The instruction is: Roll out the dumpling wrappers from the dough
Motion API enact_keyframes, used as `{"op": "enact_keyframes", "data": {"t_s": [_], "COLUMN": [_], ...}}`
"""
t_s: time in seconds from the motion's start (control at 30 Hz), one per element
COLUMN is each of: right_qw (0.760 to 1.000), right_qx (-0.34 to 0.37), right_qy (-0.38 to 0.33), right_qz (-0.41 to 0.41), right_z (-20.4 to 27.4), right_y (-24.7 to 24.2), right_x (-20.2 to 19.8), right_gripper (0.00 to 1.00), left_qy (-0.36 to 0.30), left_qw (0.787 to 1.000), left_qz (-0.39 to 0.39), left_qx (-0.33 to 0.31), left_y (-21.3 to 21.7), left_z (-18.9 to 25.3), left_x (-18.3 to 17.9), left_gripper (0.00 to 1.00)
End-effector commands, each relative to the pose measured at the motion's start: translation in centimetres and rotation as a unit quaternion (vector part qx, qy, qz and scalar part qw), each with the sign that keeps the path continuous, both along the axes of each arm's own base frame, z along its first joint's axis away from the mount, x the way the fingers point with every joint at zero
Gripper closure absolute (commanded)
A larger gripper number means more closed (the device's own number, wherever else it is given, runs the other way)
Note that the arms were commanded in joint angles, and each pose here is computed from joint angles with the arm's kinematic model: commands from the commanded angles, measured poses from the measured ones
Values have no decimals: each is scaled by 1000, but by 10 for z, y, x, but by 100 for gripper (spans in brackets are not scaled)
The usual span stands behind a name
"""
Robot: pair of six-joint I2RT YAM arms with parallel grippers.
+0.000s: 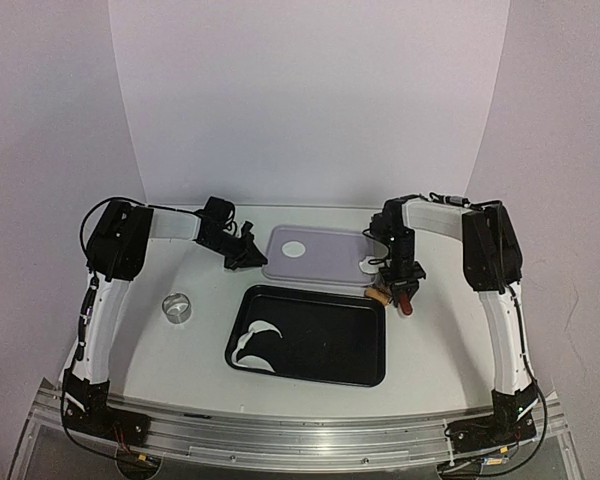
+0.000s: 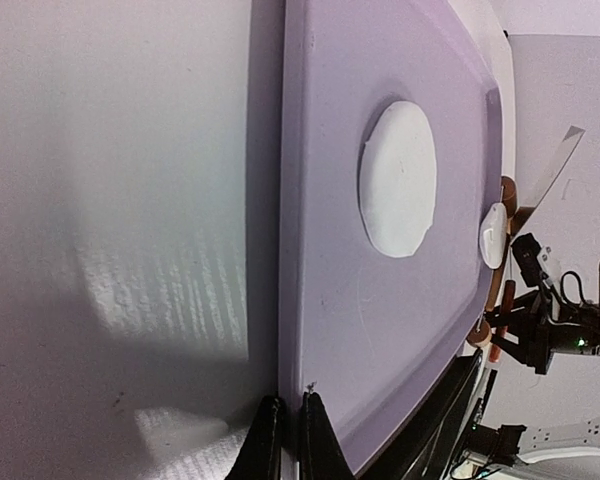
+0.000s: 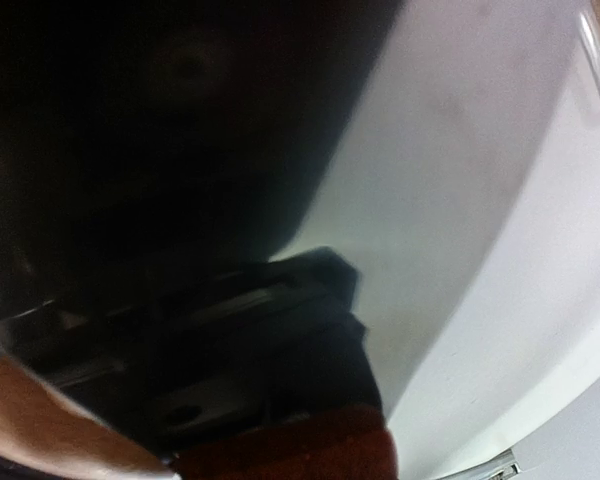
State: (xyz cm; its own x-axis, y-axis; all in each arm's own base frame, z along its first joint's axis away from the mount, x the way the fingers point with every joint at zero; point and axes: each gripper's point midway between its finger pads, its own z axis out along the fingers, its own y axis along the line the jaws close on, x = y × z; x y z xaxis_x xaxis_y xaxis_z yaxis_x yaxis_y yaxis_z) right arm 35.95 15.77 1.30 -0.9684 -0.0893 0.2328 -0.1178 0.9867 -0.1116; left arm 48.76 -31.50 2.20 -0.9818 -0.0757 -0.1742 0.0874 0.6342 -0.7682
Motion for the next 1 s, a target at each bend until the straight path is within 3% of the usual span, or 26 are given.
{"op": "enact_keyframes", "data": {"t_s": [0.0, 0.17, 0.47, 0.83, 0.97], "right_qw": [976, 980, 988, 974, 970], "right_qx": [-18, -7, -12, 11, 9], "right_qy": [216, 197, 134, 182, 204], "right_qz": [2, 5, -74, -135, -129], "right_z": [60, 70, 93, 47, 32], "right_y": [-11, -14, -82, -109, -109], "right_x": [-86, -80, -59, -64, -66], "right_gripper": [100, 100, 100, 100, 94], "left_qy": [-12, -13, -13, -11, -7], "left_qw": [1000, 1000, 1000, 1000, 1000], "left_qz": [26, 19, 19, 19, 21], "left_qx": [-9, -17, -13, -13, -14], "left_y": [18, 15, 17, 17, 17], "left_z": [16, 18, 18, 19, 17], "left_x": [15, 15, 12, 10, 9], "left_gripper": [100, 100, 99, 98, 99]}}
